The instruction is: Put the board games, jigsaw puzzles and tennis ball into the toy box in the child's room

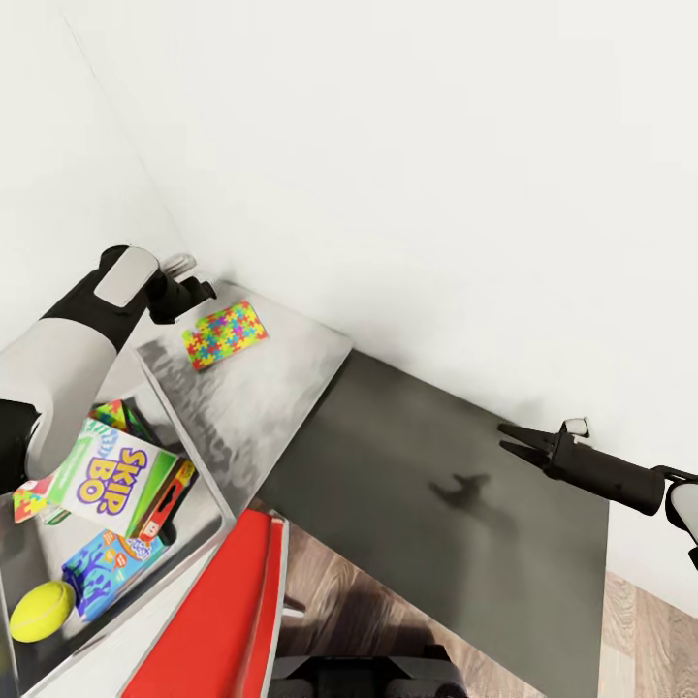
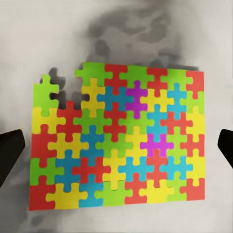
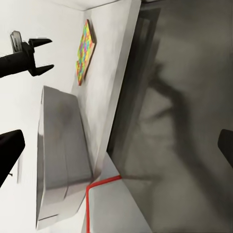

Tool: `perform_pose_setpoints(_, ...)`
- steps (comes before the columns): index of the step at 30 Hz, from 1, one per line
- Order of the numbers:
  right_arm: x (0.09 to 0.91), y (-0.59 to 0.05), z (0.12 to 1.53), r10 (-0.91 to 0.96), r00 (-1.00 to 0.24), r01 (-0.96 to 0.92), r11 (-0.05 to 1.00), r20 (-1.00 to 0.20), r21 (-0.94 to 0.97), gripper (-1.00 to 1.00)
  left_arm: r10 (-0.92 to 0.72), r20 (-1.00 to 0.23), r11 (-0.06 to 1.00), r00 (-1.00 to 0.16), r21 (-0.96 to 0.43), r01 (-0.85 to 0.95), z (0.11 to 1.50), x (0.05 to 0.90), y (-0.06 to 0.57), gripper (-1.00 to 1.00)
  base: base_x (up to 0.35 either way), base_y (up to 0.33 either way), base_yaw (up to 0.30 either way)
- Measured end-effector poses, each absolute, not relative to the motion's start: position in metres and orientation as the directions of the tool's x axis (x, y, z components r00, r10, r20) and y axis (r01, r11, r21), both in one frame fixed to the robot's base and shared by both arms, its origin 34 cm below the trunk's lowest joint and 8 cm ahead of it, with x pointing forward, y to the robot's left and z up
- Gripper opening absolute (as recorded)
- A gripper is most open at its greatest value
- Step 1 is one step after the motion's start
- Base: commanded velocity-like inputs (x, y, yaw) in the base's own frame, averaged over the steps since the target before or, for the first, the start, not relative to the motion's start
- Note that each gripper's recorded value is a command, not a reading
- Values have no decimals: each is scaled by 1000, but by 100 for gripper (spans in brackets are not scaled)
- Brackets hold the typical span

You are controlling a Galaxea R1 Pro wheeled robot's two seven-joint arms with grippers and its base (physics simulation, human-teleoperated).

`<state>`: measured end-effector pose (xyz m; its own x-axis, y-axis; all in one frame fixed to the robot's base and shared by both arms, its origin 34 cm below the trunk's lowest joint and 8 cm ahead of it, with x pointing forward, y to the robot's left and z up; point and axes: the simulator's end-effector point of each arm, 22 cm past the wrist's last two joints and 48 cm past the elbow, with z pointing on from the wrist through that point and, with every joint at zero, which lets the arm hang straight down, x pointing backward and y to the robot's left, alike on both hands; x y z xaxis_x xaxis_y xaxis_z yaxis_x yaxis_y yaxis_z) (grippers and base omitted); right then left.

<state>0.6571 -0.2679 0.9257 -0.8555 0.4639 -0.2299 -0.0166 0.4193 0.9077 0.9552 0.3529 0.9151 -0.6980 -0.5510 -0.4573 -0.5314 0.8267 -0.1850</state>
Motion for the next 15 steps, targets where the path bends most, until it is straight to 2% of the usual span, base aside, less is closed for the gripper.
perform_pose_setpoints(15,655,-268,912,464,-861,5,419,-209,908,100,-563,-443,818,-698,-174,-549,893,951,370,100,0,0,0)
